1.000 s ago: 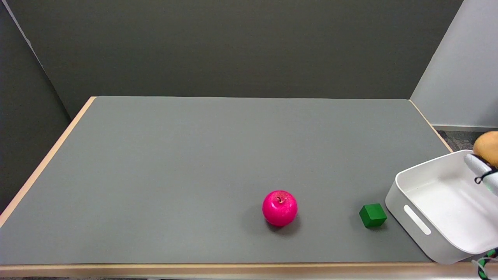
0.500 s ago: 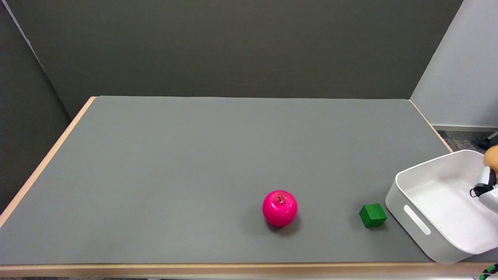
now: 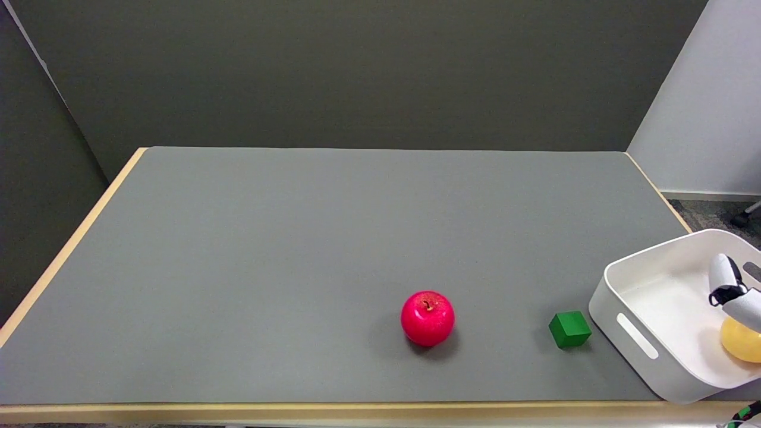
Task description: Place the yellow pear into the white box.
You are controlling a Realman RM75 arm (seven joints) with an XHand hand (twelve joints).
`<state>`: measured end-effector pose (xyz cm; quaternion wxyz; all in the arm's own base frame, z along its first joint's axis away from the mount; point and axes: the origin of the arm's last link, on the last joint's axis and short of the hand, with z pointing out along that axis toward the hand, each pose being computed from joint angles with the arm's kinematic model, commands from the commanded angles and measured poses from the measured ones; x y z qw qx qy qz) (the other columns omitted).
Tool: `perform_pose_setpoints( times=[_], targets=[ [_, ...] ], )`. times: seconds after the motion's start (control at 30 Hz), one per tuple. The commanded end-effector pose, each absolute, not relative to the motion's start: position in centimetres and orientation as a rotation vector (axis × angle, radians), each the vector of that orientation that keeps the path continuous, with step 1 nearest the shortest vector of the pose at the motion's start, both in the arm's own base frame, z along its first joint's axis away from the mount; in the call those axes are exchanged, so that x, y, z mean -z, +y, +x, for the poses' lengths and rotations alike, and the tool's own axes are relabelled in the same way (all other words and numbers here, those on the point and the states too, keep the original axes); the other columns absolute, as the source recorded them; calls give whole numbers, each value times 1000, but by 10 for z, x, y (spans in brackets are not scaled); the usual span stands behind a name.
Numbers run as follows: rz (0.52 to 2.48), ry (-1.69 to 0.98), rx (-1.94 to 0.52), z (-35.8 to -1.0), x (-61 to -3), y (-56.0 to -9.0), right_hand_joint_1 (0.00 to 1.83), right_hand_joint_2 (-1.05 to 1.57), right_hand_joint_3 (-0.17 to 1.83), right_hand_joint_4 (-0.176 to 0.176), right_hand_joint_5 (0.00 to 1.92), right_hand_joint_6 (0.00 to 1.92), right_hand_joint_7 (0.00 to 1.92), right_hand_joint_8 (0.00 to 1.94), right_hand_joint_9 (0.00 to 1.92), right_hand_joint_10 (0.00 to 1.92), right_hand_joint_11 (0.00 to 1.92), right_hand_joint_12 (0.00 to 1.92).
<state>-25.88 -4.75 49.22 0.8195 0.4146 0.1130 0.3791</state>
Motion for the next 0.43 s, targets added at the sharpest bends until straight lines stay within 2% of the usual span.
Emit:
perform_pose_setpoints(
  times=[0.03,0.17,0.23,0.3,0.37,0.43],
  targets=[
    [1213,320,-976,-224,-448,-95,573,581,750,89,100,276,-1,-1,-1,-1,-1,-1],
    [1389,345,-1061,-204,-416,-126,499,606,793,72,90,277,-1,-1,-1,-1,-1,-1],
    [1453,347,-1094,-200,-401,-139,430,586,902,64,97,374,15,111,-1,117,-1,197],
    [1523,353,-1121,-198,-382,-151,385,595,947,43,140,428,75,257,10,391,-1,571],
    [1578,352,-1133,-199,-368,-164,378,669,860,22,204,412,168,259,45,579,-1,837],
    [1615,335,-1149,-199,-356,-173,349,686,936,4,247,480,280,344,179,718,34,1076]
  ],
)
